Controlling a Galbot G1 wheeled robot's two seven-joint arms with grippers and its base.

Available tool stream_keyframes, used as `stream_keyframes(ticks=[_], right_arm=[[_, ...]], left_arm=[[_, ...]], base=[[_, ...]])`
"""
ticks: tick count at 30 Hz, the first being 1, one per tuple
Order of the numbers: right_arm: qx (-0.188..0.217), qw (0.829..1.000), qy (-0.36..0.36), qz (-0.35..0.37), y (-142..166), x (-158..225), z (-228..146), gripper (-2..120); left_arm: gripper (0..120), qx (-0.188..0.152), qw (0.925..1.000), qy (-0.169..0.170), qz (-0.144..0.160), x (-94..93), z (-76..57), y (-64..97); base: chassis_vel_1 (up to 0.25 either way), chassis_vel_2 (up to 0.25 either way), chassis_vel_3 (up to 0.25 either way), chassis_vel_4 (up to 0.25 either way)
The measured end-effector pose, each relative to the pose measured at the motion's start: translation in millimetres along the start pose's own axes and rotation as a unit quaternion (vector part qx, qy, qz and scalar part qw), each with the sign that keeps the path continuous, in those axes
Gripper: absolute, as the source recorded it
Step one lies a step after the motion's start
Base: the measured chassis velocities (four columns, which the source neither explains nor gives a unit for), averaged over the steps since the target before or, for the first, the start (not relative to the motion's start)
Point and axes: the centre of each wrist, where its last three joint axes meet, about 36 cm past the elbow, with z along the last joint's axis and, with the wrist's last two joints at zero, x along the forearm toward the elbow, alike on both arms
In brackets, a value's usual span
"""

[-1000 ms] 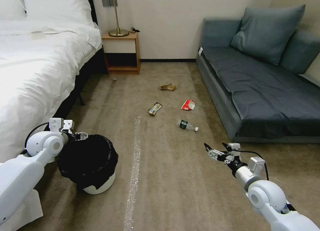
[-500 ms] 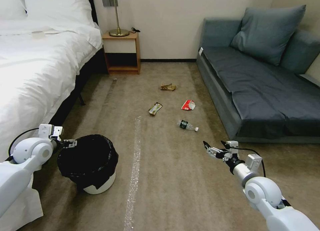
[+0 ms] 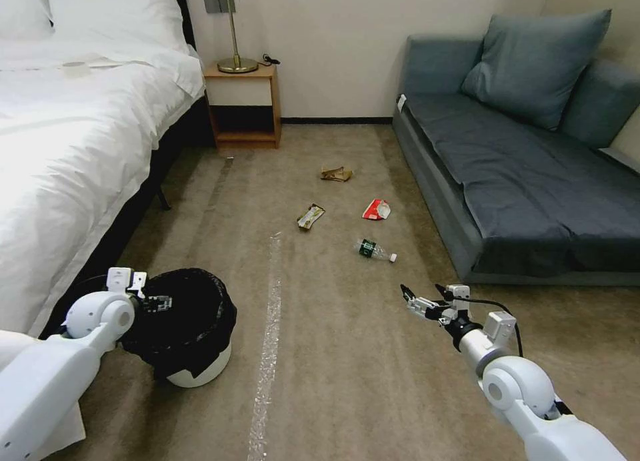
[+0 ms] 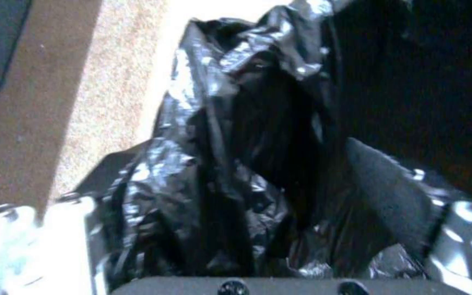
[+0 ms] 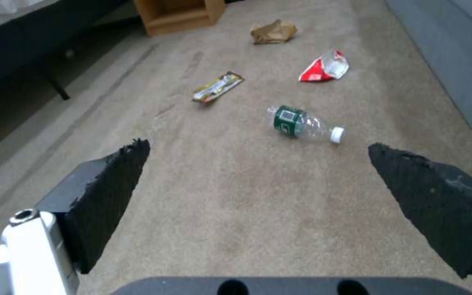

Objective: Pick up the trash bin, then pick up the garbage on the floor and place it into the trash bin.

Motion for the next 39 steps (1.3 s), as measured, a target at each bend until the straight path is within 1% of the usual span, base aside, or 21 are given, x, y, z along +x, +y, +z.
stream_keyframes(ticks=[1, 2, 3, 4, 6, 7, 9, 10, 12, 13, 14, 15, 18, 20, 24, 29, 31, 33, 34, 36, 39], right_arm=[[-0.001, 1.000, 0.000, 0.001, -1, 0, 0, 100], [-0.001, 1.000, 0.000, 0.001, -1, 0, 0, 100], [-0.003, 1.000, 0.000, 0.002, -2, 1, 0, 100], [-0.003, 1.000, 0.000, 0.002, -2, 1, 0, 100], [-0.004, 1.000, 0.001, 0.004, -3, 0, 0, 100], [-0.004, 1.000, 0.001, 0.004, -3, 0, 0, 100], [-0.007, 1.000, 0.001, 0.005, -2, -1, -1, 100], [-0.007, 1.000, 0.001, 0.005, -2, -1, -1, 100], [-0.011, 1.000, 0.001, 0.004, 0, -2, -1, 100], [-0.011, 1.000, 0.001, 0.004, 0, -2, -1, 100], [-0.012, 1.000, 0.001, 0.004, 0, -2, -1, 100], [-0.013, 1.000, 0.001, 0.004, 0, -3, -1, 100], [-0.013, 1.000, 0.002, 0.004, 0, -3, 0, 100], [-0.014, 1.000, 0.004, 0.003, 1, -4, 1, 100], [-0.016, 1.000, 0.005, 0.001, 3, -6, 3, 100], [-0.017, 1.000, 0.006, -0.001, 6, -7, 5, 100], [-0.018, 1.000, 0.006, -0.001, 6, -7, 6, 100], [-0.018, 1.000, 0.007, 0.001, 5, -4, 7, 100], [-0.018, 1.000, 0.007, 0.001, 5, -4, 7, 100], [-0.018, 1.000, 0.004, 0.006, 2, -1, 6, 100], [-0.018, 1.000, 0.003, 0.008, 1, 0, 6, 100]], left_arm=[[77, 0.000, 1.0000, 0.000, -0.002, -0.9, 0.1, 0.7], [77, 0.000, 1.0000, 0.000, -0.002, -0.9, 0.1, 0.7], [70, -0.001, 1.0000, 0.000, -0.005, -1.9, 0.4, 2.3], [70, -0.001, 1.0000, 0.000, -0.005, -1.9, 0.4, 2.3], [58, -0.004, 0.9999, 0.000, -0.010, -2.4, 1.5, 5.7], [58, -0.004, 0.9999, 0.000, -0.010, -2.4, 1.5, 5.7], [46, -0.005, 0.9999, 0.000, -0.012, -2.0, 2.4, 8.6], [46, -0.005, 0.9999, 0.000, -0.012, -2.0, 2.4, 8.6], [36, -0.006, 0.9999, 0.006, -0.007, -2.3, 6.1, 10.5], [36, -0.006, 0.9999, 0.006, -0.007, -2.3, 6.1, 10.5], [30, -0.006, 1.0000, 0.007, -0.004, -1.9, 7.3, 13.0], [27, -0.008, 0.9999, 0.007, -0.002, -1.1, 8.9, 13.7], [23, -0.010, 0.9999, 0.008, -0.005, -0.7, 11.3, 16.3], [18, -0.012, 0.9999, 0.007, -0.008, -0.3, 15.3, 18.8], [18, -0.019, 0.9997, 0.006, -0.015, -0.2, 17.7, 21.2], [18, -0.027, 0.9994, -0.003, -0.021, 0.4, 17.3, 22.1], [18, -0.030, 0.9992, -0.008, -0.024, 0.6, 16.9, 22.4], [18, -0.036, 0.9987, -0.023, -0.027, 0.6, 16.8, 22.4], [18, -0.036, 0.9987, -0.023, -0.027, 0.6, 16.8, 22.4], [16, -0.041, 0.9982, -0.035, -0.027, 0.8, 16.0, 20.7], [16, -0.045, 0.9978, -0.039, -0.028, 0.7, 15.9, 19.8]], base=[[0.000, 0.000, 0.000, 0.000], [0.000, 0.000, 0.000, 0.000], [0.000, 0.000, 0.000, 0.000], [0.000, 0.000, 0.000, 0.000], [0.000, 0.000, 0.000, 0.000], [0.000, 0.000, 0.000, 0.000], [0.000, 0.000, 0.000, 0.000], [0.000, 0.000, 0.000, 0.000], [0.000, 0.000, 0.000, 0.000], [0.000, 0.000, 0.000, 0.000], [0.000, 0.000, 0.000, 0.000], [0.000, 0.000, 0.000, 0.000], [0.000, 0.000, 0.000, 0.000], [0.000, 0.000, 0.000, 0.000], [0.000, 0.000, 0.000, 0.000], [0.000, 0.000, 0.000, 0.000], [0.000, 0.000, 0.000, 0.000], [0.000, 0.000, 0.000, 0.000], [0.000, 0.000, 0.000, 0.000], [0.000, 0.000, 0.000, 0.000], [0.000, 0.000, 0.000, 0.000]])
